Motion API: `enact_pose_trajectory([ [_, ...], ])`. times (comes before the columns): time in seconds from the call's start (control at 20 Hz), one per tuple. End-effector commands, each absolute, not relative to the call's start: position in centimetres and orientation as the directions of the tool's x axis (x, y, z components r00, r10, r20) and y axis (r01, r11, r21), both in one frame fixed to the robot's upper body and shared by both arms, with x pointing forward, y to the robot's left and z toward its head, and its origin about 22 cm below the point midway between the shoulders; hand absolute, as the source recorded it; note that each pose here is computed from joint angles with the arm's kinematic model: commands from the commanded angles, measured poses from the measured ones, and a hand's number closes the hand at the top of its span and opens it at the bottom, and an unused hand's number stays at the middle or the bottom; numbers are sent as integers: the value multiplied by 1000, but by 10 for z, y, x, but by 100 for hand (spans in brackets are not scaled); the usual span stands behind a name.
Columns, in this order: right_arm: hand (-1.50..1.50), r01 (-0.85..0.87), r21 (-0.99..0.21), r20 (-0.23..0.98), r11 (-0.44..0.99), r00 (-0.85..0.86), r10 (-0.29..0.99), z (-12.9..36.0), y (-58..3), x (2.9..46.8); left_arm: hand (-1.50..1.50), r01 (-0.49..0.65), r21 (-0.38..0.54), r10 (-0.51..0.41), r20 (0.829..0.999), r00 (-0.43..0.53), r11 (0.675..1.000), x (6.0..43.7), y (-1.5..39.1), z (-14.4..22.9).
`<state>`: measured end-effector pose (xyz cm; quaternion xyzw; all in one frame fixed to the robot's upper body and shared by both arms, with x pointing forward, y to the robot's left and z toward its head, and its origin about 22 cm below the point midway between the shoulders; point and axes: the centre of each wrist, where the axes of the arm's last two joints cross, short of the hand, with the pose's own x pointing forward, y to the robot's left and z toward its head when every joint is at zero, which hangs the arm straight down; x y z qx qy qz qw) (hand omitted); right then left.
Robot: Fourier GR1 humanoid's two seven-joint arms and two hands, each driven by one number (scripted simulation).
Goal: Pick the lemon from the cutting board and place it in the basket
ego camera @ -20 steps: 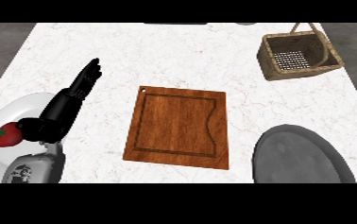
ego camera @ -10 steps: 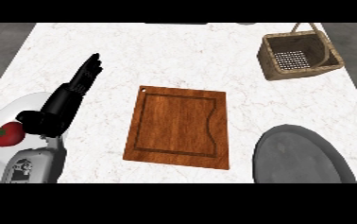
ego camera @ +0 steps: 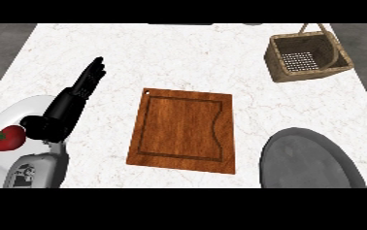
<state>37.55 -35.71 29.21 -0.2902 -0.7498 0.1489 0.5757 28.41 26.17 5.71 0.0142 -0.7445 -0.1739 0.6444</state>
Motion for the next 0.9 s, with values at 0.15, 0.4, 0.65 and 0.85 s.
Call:
enact_pose_trajectory([
  [0.15,150,318,-566,747,761,-192,636,263,-374,402,0,189,269,-236,956,-176,944,295,267,67],
  [0.4,150,397,-564,711,724,-213,670,237,-394,414,0,206,276,-242,954,-177,939,296,263,70],
  [0.65,-150,442,-409,808,798,-231,542,229,-398,423,0,215,269,-234,956,-177,939,291,265,65],
  [0.85,-150,427,-457,764,780,-260,590,255,-413,421,0,213,265,-229,957,-178,941,290,246,59],
])
